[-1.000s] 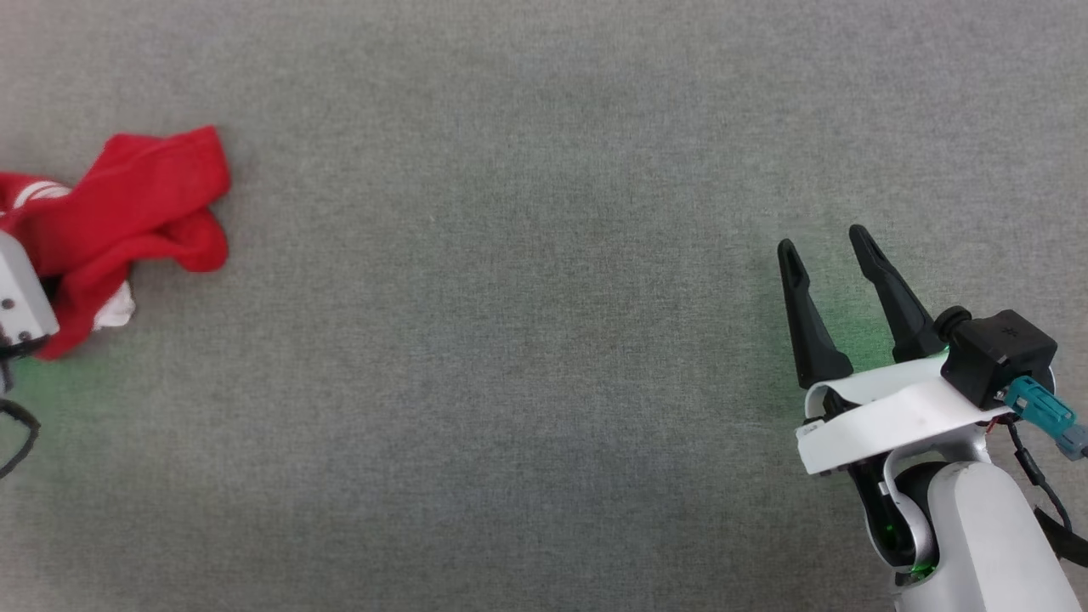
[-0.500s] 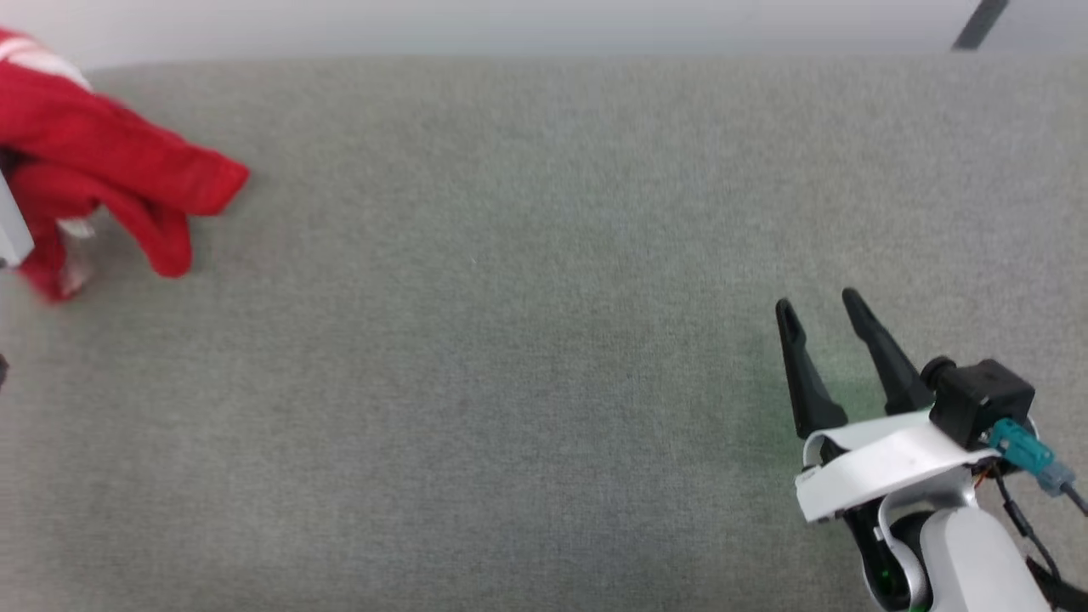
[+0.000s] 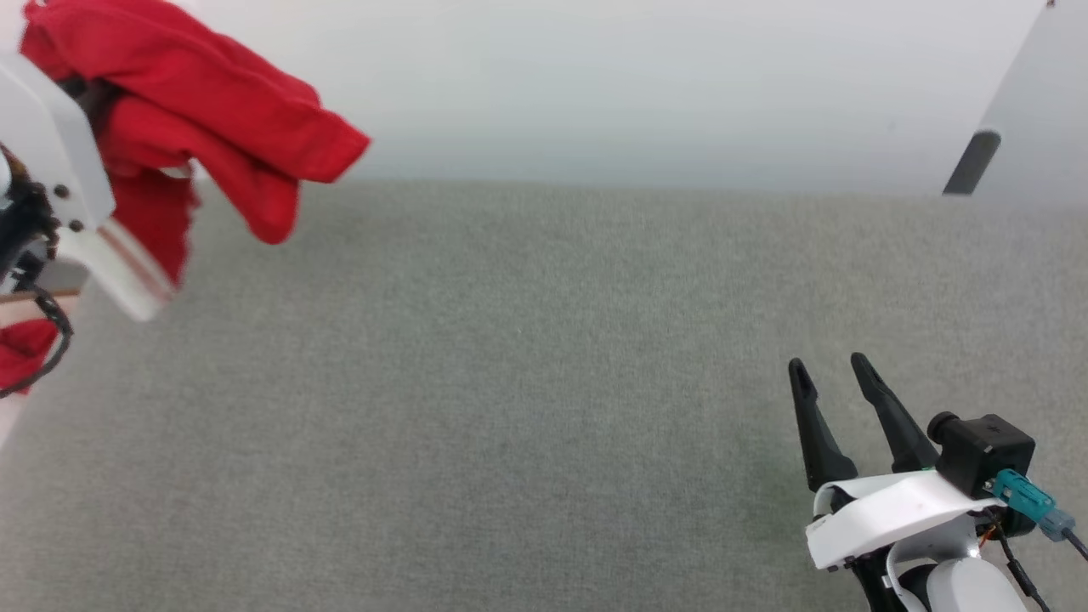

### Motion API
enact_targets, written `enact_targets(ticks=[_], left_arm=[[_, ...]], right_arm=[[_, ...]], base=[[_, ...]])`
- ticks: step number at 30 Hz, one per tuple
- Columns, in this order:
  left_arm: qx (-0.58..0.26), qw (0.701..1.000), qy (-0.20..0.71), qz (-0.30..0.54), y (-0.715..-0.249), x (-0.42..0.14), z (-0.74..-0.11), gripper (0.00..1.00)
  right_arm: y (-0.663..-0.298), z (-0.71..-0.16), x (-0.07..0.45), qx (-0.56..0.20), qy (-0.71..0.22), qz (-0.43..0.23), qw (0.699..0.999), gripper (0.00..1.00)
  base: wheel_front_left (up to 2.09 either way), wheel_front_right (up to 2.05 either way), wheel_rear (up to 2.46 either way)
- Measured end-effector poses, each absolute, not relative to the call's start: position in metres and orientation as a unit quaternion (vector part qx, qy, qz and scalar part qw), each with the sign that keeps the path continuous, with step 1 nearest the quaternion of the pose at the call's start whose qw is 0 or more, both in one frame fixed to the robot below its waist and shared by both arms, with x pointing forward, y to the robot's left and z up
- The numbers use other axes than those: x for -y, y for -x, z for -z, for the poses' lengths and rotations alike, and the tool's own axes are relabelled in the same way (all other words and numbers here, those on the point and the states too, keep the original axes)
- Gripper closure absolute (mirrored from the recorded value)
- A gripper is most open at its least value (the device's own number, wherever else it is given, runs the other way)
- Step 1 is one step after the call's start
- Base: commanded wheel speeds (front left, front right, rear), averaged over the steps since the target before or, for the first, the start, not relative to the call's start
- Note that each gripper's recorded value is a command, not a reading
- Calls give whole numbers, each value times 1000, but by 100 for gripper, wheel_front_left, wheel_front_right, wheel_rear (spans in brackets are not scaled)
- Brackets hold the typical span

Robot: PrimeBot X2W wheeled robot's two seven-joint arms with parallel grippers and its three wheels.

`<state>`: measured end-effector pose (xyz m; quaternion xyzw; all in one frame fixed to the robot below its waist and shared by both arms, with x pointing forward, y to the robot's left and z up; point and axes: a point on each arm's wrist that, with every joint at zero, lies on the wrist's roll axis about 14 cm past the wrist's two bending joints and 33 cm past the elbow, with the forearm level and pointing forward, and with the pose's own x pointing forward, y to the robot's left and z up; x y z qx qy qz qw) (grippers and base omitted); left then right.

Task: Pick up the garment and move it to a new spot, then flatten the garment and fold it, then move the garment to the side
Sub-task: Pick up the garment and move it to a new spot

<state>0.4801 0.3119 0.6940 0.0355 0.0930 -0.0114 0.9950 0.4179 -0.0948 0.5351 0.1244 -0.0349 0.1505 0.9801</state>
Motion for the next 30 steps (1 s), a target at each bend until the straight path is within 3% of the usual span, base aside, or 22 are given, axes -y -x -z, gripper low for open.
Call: enact_targets(ticks=[5, 13, 25, 30], left_arm=[[-72, 996, -27, 48, -461, -289, -718, 100], [-84, 986, -17, 142, -459, -213, -712, 100], [-141, 946, -19, 292, -454, -84, -665, 100], [-203, 920, -21, 334, -450, -48, -618, 100]], right_arm=[[-411, -551, 107, 58, -119, -136, 982, 0], [-405, -556, 164, 74, -106, -56, 990, 0], [-373, -547, 260, 77, -98, 82, 989, 0], [-361, -537, 279, 69, -102, 114, 986, 0]], base=[[0, 0, 0], [0, 0, 0], [0, 0, 0], [0, 0, 0]])
